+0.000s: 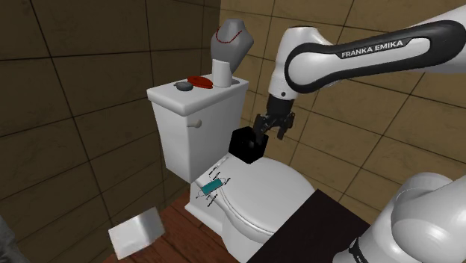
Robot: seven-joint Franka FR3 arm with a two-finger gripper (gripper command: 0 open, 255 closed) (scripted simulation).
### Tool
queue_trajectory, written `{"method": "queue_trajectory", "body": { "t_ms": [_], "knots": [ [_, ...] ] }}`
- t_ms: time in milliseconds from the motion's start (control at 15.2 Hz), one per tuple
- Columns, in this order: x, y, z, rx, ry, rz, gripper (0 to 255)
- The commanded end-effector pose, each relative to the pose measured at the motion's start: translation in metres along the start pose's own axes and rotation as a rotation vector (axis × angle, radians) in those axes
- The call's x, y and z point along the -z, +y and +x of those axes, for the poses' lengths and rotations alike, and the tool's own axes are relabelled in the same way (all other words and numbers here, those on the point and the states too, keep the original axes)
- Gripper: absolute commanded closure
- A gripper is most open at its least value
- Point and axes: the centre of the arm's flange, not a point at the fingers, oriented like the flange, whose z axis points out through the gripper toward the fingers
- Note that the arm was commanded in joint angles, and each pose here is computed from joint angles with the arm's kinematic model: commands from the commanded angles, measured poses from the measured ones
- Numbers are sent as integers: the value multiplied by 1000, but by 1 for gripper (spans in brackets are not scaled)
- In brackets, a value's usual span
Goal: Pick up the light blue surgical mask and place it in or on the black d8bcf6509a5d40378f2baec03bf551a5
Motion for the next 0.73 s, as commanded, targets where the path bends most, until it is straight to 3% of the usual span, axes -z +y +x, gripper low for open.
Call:
{"method": "queue_trajectory", "body": {
  "t_ms": [0, 660],
  "knots": [
    [-23, -9, 14, -10, 3, -7, 0],
    [-130, -53, 81, -55, 8, -45, 0]
  ]
}}
